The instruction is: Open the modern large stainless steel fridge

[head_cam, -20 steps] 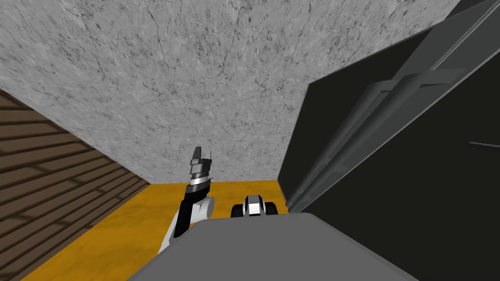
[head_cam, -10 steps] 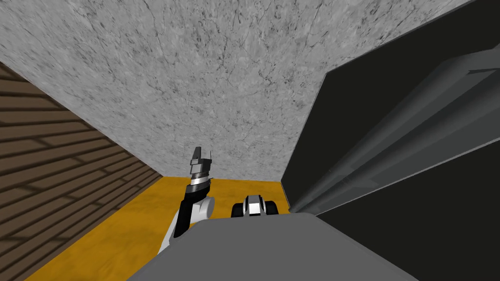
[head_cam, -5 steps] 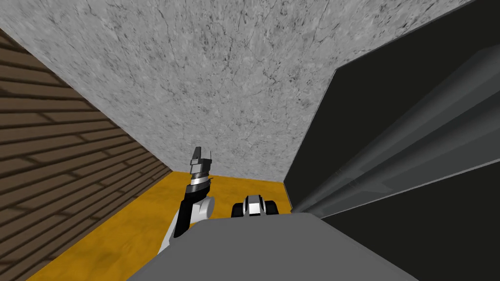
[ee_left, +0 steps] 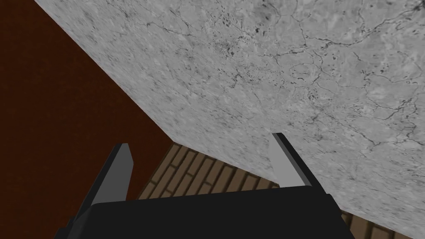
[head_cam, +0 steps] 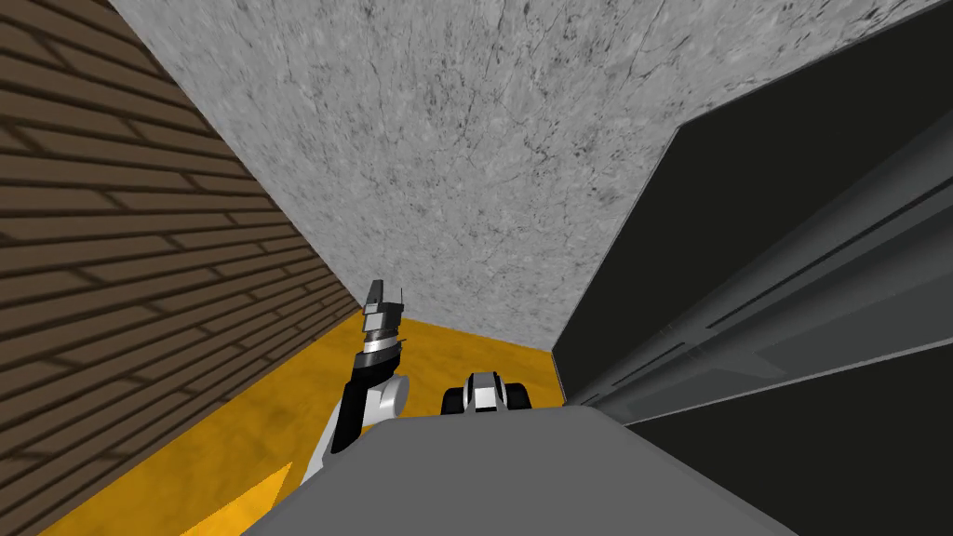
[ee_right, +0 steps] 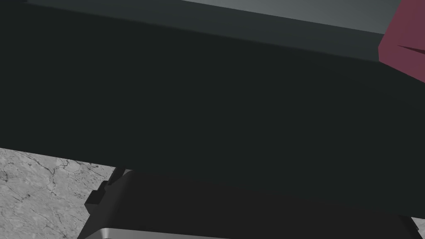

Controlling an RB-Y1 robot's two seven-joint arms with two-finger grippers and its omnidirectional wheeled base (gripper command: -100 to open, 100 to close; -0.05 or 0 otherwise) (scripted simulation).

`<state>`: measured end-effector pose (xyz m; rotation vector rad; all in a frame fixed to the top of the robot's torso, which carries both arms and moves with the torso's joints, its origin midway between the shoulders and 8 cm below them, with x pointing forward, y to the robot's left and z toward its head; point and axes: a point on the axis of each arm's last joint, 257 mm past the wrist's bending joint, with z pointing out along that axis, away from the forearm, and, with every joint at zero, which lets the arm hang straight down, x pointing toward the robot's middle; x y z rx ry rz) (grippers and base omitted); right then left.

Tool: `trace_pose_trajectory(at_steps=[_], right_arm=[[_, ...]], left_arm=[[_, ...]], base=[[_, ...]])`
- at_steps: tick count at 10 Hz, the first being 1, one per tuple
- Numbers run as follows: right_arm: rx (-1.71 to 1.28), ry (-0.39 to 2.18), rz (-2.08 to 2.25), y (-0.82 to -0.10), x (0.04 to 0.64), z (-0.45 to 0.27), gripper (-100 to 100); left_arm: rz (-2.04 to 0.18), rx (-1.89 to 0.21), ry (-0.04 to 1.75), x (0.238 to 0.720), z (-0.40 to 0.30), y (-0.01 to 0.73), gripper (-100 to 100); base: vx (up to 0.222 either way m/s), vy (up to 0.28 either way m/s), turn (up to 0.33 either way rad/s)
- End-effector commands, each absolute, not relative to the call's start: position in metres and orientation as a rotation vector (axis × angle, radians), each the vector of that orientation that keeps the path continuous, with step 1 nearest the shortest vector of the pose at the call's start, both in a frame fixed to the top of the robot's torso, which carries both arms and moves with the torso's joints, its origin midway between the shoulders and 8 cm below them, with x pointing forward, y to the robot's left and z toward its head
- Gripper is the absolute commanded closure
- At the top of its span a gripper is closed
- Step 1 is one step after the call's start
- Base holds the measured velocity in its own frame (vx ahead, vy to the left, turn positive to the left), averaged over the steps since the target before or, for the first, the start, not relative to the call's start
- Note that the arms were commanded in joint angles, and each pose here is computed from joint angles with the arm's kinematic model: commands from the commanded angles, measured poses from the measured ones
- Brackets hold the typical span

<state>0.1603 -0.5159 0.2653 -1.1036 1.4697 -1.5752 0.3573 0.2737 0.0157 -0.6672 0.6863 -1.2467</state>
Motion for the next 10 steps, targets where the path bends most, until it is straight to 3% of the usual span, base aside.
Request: trace_pose_trajectory(at_steps=[1,3,4,5,10], right_arm=[[-1.058,1.523,-1.644,-0.537,0.154,0.270,-100],[-1.029,1.561,-1.698,-0.551,0.147,0.274,-100],[-1.040,1.559,-1.680,-0.548,0.147,0.270,-100],[-1.058,1.523,-1.644,-0.537,0.154,0.270,100],[-1.123,1.426,-1.545,-0.505,0.165,0.266,100]], left_arm=[[-1.247,-0.667,0.686,0.357,0.016,0.274,0],[-1.247,-0.667,0.686,0.357,0.016,0.274,0],[-1.247,-0.667,0.686,0.357,0.016,0.274,0],[-1.246,-0.667,0.687,0.357,0.016,0.274,0],[-1.246,-0.667,0.687,0.357,0.016,0.274,0]], base=[[-0.135,0.044,0.290],[-0.115,0.038,0.342],[-0.050,0.029,0.040],[0.069,-0.043,-0.437],[0.104,-0.044,-0.285]])
